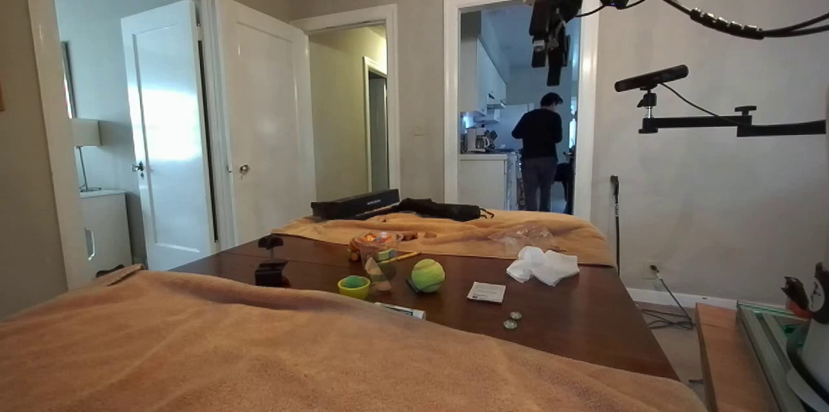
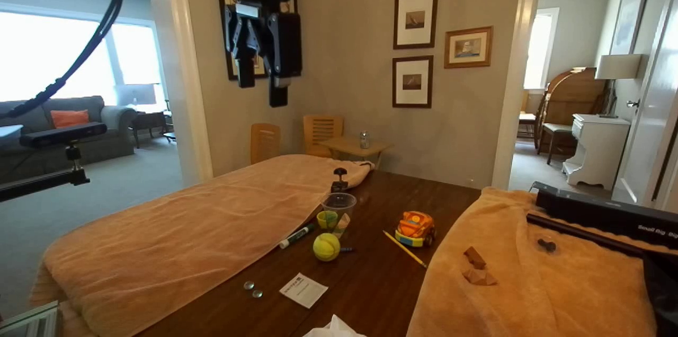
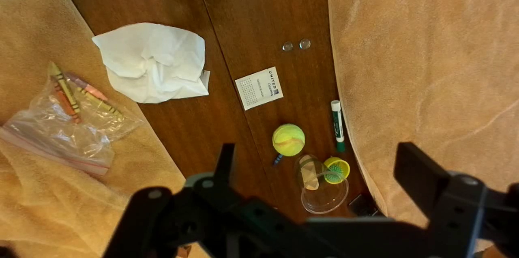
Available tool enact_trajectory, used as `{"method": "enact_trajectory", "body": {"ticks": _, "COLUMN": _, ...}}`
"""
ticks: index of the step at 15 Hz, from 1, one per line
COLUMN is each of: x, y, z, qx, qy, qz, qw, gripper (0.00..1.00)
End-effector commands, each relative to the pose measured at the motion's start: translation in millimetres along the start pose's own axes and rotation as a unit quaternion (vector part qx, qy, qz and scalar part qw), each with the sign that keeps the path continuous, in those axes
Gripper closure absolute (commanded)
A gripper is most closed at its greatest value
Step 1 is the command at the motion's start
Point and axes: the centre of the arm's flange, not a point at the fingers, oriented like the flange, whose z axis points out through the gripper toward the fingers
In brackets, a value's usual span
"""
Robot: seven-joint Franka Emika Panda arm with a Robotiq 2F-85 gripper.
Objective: Move the green ball to the right
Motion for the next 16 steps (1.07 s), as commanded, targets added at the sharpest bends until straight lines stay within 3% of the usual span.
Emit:
{"method": "enact_trajectory", "body": {"ticks": 1, "x": 0, "y": 0, "z": 0, "qx": 0.000, "qy": 0.000, "qz": 0.000, "qw": 1.0000, "gripper": 0.00}}
{"method": "enact_trajectory", "body": {"ticks": 6, "x": 10, "y": -2, "z": 8, "qx": -0.004, "qy": 0.001, "qz": 0.006, "qw": 1.0000, "gripper": 0.00}}
{"method": "enact_trajectory", "body": {"ticks": 8, "x": 45, "y": -10, "z": 41, "qx": -0.017, "qy": 0.040, "qz": 0.012, "qw": 0.9990, "gripper": 0.00}}
{"method": "enact_trajectory", "body": {"ticks": 11, "x": 77, "y": -26, "z": 100, "qx": -0.049, "qy": 0.066, "qz": -0.001, "qw": 0.9966, "gripper": 0.00}}
{"method": "enact_trajectory", "body": {"ticks": 16, "x": 93, "y": -38, "z": 200, "qx": -0.069, "qy": 0.020, "qz": 0.007, "qw": 0.9974, "gripper": 0.00}}
